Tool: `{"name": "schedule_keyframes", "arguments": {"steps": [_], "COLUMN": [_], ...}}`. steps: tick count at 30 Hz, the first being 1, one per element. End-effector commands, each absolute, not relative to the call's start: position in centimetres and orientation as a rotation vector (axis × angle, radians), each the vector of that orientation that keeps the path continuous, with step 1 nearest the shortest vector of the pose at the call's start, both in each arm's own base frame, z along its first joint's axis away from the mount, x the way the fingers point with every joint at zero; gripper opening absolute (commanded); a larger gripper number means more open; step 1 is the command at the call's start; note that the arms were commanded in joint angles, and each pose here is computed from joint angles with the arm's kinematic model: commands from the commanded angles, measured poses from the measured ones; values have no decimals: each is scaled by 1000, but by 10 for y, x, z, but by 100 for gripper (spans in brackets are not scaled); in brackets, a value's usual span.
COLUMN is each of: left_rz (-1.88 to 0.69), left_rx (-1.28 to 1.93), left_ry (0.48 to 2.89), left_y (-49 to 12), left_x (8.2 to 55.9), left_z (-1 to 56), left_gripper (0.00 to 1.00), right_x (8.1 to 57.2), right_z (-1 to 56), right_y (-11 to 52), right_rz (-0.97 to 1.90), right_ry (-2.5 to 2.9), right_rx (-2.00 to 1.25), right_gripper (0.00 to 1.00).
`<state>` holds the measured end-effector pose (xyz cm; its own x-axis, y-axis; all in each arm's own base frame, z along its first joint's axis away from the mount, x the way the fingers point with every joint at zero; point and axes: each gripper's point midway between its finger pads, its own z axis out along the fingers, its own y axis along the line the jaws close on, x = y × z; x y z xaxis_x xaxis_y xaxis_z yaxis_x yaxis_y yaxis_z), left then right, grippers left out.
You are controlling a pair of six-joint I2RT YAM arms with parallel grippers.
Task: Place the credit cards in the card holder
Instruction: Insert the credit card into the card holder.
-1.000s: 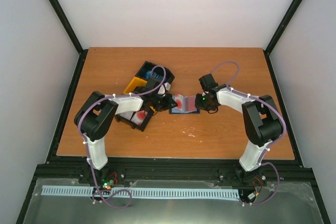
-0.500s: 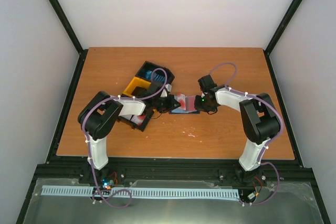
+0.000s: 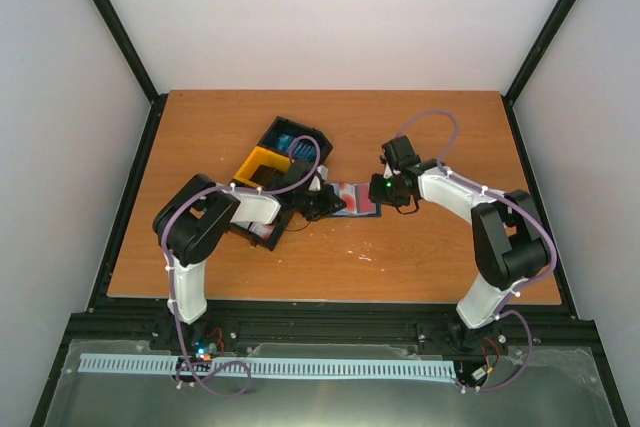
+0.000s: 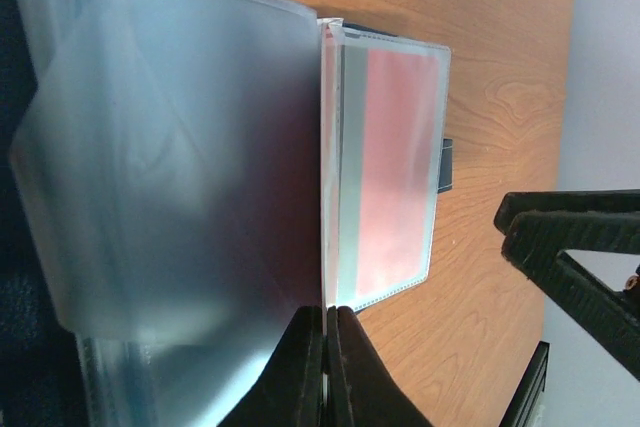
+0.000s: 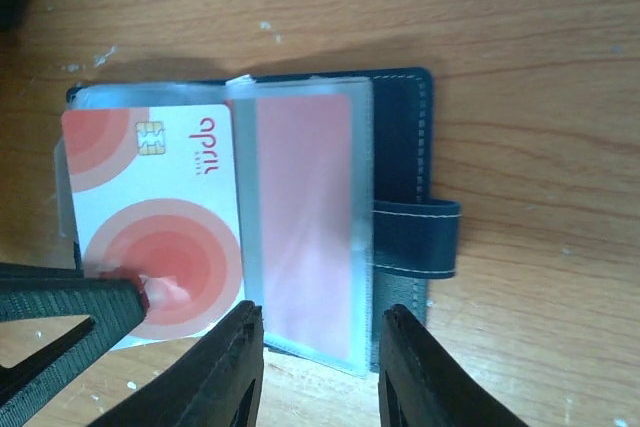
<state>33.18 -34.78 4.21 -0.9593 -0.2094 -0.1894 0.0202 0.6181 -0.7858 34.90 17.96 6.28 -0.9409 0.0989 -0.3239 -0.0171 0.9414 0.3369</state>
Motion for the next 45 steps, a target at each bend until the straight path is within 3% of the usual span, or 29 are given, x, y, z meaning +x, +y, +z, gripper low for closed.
{"name": "schedule_keyframes", "arguments": {"steps": [1, 15, 33, 45], "left_rz": [-1293, -1254, -1197, -1306], "left_rx": [-181, -84, -161, -215], "left_ry": [2595, 2650, 2603, 2620], "left_y": [-354, -349, -344, -351], "left_x": [328, 317, 342, 335], "left_z": [36, 20, 11, 18], "left_gripper": [1, 1, 1, 1], "right_x": [350, 342, 330, 329], "right_z": [56, 12, -3, -4], "right_y": [191, 167, 169, 170], "right_rz": [561, 328, 361, 373], "right_ry": [2782, 2920, 2980, 2982], "right_rx": [-1, 29, 37, 46], "right_gripper": [33, 14, 11, 10]}}
